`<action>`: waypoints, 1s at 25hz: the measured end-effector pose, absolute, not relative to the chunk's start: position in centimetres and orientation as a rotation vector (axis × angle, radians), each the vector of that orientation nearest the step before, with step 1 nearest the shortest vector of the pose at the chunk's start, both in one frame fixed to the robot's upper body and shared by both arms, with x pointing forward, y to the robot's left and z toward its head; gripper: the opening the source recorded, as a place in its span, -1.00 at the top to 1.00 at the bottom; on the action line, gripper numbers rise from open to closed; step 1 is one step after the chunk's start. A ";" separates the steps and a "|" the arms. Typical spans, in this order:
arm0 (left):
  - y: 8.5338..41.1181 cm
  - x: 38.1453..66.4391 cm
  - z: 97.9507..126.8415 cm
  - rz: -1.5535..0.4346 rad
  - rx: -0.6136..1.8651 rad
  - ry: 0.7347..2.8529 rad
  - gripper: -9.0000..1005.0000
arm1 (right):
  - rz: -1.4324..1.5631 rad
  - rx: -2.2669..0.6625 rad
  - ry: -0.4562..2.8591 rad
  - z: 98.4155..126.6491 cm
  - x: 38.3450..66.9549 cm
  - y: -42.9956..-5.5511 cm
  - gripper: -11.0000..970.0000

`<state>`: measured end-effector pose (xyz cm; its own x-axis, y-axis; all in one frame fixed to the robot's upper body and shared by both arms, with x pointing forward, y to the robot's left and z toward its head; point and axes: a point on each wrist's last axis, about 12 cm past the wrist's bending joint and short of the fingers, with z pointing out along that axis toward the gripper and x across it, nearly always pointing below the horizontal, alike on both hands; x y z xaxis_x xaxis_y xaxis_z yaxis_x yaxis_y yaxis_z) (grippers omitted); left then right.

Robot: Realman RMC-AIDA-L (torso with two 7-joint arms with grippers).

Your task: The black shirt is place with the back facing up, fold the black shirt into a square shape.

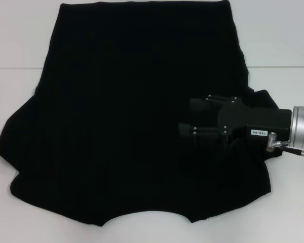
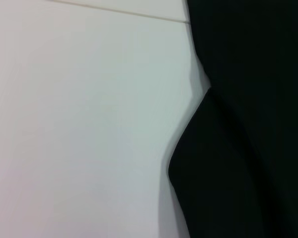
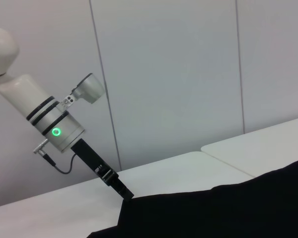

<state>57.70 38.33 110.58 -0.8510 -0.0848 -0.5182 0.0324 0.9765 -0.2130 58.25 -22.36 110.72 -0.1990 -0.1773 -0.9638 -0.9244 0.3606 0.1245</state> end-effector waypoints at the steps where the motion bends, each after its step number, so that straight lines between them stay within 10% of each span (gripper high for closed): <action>1: 38.5 57.6 110.7 -0.285 -0.039 2.571 0.98 | 0.946 -1.000 1.633 110.7 58.3 -22.3 -0.73; 25: 42.5 55.1 110.6 -0.231 -0.235 2.522 0.98 | 0.928 -0.983 1.617 111.0 58.8 -22.0 -0.73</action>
